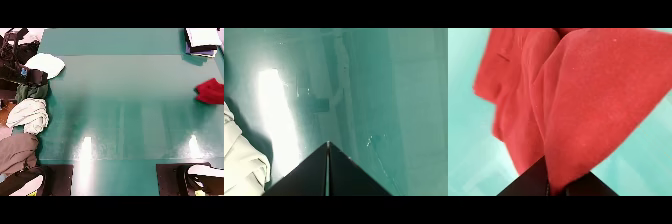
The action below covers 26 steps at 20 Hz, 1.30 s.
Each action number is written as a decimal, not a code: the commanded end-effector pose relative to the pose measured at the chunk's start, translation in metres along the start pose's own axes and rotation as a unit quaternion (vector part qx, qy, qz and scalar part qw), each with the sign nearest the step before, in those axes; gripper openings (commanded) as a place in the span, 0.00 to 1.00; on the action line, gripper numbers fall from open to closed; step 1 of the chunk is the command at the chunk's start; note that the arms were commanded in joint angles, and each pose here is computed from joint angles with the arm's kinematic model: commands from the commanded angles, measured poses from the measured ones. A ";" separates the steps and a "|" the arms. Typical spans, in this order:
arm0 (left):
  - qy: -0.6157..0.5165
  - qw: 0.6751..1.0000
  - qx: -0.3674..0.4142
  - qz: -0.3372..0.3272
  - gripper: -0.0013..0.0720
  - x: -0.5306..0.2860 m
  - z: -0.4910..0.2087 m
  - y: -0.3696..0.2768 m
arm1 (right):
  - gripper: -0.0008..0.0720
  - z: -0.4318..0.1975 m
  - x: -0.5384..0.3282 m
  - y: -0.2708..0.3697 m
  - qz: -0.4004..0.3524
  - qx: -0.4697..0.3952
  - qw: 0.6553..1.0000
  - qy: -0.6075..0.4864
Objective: Fold the shirts.
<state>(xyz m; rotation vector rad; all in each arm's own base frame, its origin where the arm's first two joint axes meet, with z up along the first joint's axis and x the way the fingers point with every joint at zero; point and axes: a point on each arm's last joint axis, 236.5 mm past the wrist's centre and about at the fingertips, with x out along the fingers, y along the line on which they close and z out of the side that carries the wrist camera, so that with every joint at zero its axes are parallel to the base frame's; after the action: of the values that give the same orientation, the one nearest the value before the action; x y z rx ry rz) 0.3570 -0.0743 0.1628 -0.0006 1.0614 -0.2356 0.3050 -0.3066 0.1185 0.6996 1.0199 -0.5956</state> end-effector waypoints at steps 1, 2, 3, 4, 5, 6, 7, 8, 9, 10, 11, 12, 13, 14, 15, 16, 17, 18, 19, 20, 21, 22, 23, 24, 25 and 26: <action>0.000 1.000 -0.001 0.000 0.05 0.000 0.000 0.000 | 0.03 -0.030 -0.008 -0.048 -0.076 0.049 0.995 0.051; 0.000 1.000 -0.001 0.000 0.05 0.000 0.000 0.000 | 0.03 -0.041 -0.004 -0.049 -0.079 0.051 0.993 0.069; 0.000 1.000 -0.001 0.000 0.05 0.000 0.000 0.000 | 0.03 -0.053 0.001 -0.047 -0.081 0.047 0.992 0.086; 0.000 1.000 -0.001 0.000 0.05 0.000 0.000 0.000 | 0.03 -0.065 0.007 -0.047 -0.082 0.046 0.990 0.104; 0.000 1.000 -0.001 0.000 0.05 0.000 0.000 0.000 | 0.03 -0.076 0.011 -0.047 -0.082 0.048 0.988 0.119; 0.000 1.000 0.000 0.000 0.05 0.000 0.000 0.000 | 0.04 -0.087 0.015 -0.048 -0.083 0.050 0.987 0.132; 0.000 1.000 0.000 0.000 0.05 0.000 0.000 0.000 | 0.05 -0.095 0.016 -0.049 -0.083 0.053 0.985 0.141; 0.000 1.000 0.004 0.000 0.05 0.000 0.000 0.000 | 0.21 -0.102 0.016 -0.052 -0.084 0.058 0.984 0.147; 0.000 1.000 0.007 0.000 0.05 0.000 0.000 0.000 | 0.51 -0.107 0.014 -0.055 -0.085 0.063 0.983 0.152; 0.000 1.000 0.009 0.000 0.05 0.000 0.000 0.000 | 0.82 -0.113 0.009 -0.060 -0.086 0.071 0.981 0.159; 0.000 1.000 0.009 0.000 0.05 0.000 0.000 0.000 | 0.89 -0.116 0.004 -0.064 -0.087 0.081 0.979 0.164; 0.000 1.000 0.009 0.000 0.05 0.000 0.000 0.000 | 0.89 -0.116 -0.005 -0.071 -0.089 0.093 0.978 0.164; -0.001 1.000 0.009 0.000 0.05 0.000 0.000 0.000 | 0.88 -0.111 -0.014 -0.074 -0.090 0.105 0.978 0.156; -0.001 1.000 0.009 0.001 0.05 0.000 0.001 0.000 | 0.87 -0.103 -0.023 -0.074 -0.086 0.119 0.979 0.141; -0.005 1.000 0.009 0.001 0.05 0.000 0.003 0.000 | 0.82 -0.093 -0.031 -0.062 -0.064 0.121 0.983 0.124; -0.012 1.000 0.008 0.001 0.05 0.000 0.006 0.001 | 0.79 -0.083 -0.038 -0.044 -0.033 0.114 0.987 0.109; -0.017 1.000 0.008 0.001 0.05 0.000 0.008 0.000 | 0.79 -0.075 -0.044 -0.021 0.004 0.102 0.990 0.097; -0.018 1.000 0.008 0.001 0.05 0.000 0.008 0.000 | 0.78 -0.070 -0.051 0.009 0.047 0.082 0.992 0.086; -0.019 1.000 0.008 0.001 0.05 0.000 0.009 0.000 | 0.78 -0.067 -0.057 0.037 0.082 0.059 0.992 0.076; -0.019 1.000 0.008 0.001 0.05 0.000 0.009 0.000 | 0.77 -0.068 -0.063 0.068 0.114 0.031 0.991 0.067; -0.019 1.000 0.008 0.001 0.05 0.000 0.009 0.000 | 0.58 -0.072 -0.069 0.097 0.135 -0.004 0.989 0.059; -0.019 1.000 0.008 0.001 0.05 0.000 0.009 0.000 | 0.24 -0.080 -0.073 0.120 0.147 -0.044 0.987 0.057; -0.019 1.000 0.008 0.001 0.05 0.000 0.009 0.000 | 0.04 -0.092 -0.078 0.145 0.159 -0.092 0.981 0.056; -0.019 1.000 0.008 0.001 0.05 0.000 0.009 0.000 | 0.03 -0.104 -0.081 0.167 0.168 -0.129 0.976 0.057; -0.019 1.000 0.008 0.001 0.05 0.000 0.009 0.000 | 0.03 -0.120 -0.086 0.189 0.181 -0.163 0.968 0.064; -0.019 1.000 0.008 0.001 0.05 0.000 0.009 0.000 | 0.03 -0.136 -0.091 0.208 0.193 -0.194 0.959 0.070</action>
<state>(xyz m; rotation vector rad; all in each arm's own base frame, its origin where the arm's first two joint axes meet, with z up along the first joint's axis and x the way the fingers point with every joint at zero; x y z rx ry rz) 0.3641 -0.0750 0.1669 0.0113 1.0245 -0.2427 0.3272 -0.1285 0.1845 0.6965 1.0671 -0.1944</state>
